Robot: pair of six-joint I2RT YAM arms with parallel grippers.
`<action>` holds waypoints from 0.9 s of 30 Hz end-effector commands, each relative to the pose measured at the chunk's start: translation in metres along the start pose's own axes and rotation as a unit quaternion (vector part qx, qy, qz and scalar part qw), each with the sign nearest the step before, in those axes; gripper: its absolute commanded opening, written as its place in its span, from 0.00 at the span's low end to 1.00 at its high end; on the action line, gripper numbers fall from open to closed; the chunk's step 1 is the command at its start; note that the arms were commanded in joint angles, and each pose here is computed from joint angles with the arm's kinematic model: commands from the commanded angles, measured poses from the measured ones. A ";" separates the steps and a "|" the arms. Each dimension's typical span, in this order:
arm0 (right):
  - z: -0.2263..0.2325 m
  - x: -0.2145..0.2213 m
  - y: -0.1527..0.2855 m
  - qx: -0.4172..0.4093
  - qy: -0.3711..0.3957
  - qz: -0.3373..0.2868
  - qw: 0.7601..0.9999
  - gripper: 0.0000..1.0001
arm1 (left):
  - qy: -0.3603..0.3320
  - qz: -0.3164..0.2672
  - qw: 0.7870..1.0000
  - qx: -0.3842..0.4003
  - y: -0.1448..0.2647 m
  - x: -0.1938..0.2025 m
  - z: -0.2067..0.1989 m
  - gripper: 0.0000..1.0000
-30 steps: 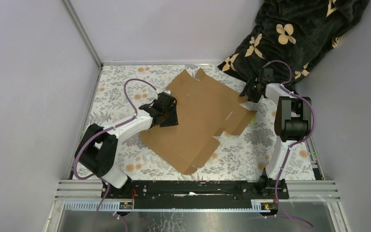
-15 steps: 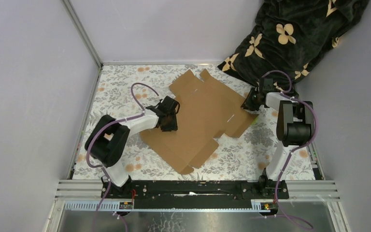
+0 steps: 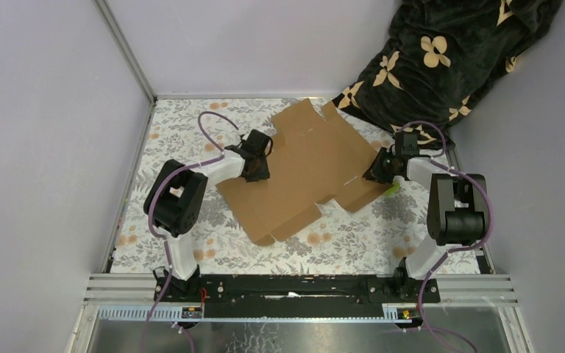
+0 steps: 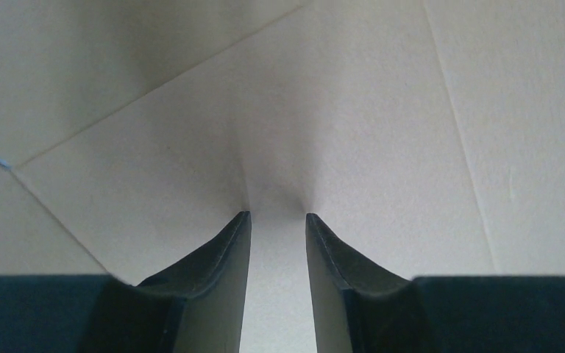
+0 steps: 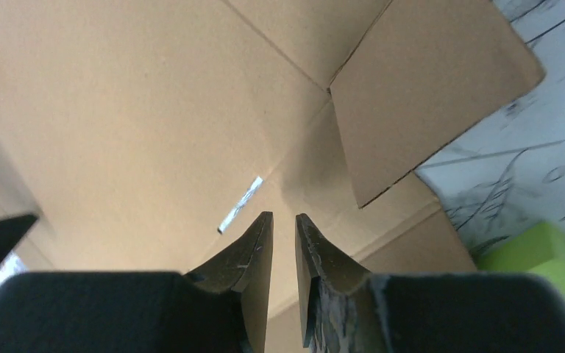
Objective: Fold the paper box
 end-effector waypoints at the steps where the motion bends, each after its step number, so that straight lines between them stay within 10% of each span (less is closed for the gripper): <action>1: 0.032 0.019 0.016 -0.063 0.023 0.014 0.998 0.25 | 0.013 0.012 0.997 -0.072 -0.018 -0.013 0.052 0.41; 14: 0.110 -0.032 0.061 -0.127 0.115 -0.043 0.984 0.66 | 0.001 -0.030 0.992 -0.120 0.029 -0.077 0.098 0.58; 27: 0.127 -0.124 -0.015 -0.108 0.170 -0.064 0.977 0.69 | -0.023 -0.006 0.998 -0.063 0.036 -0.032 0.061 0.60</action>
Point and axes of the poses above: each gripper's point midway between its finger pads, its own y axis back along the fingers, its own z axis along the line the jaws close on, x = y × z, the point moved 5 cm from there along y, back along the fingers, and after that the axes turned 12 degrees about -y, right-handed, at the moved point
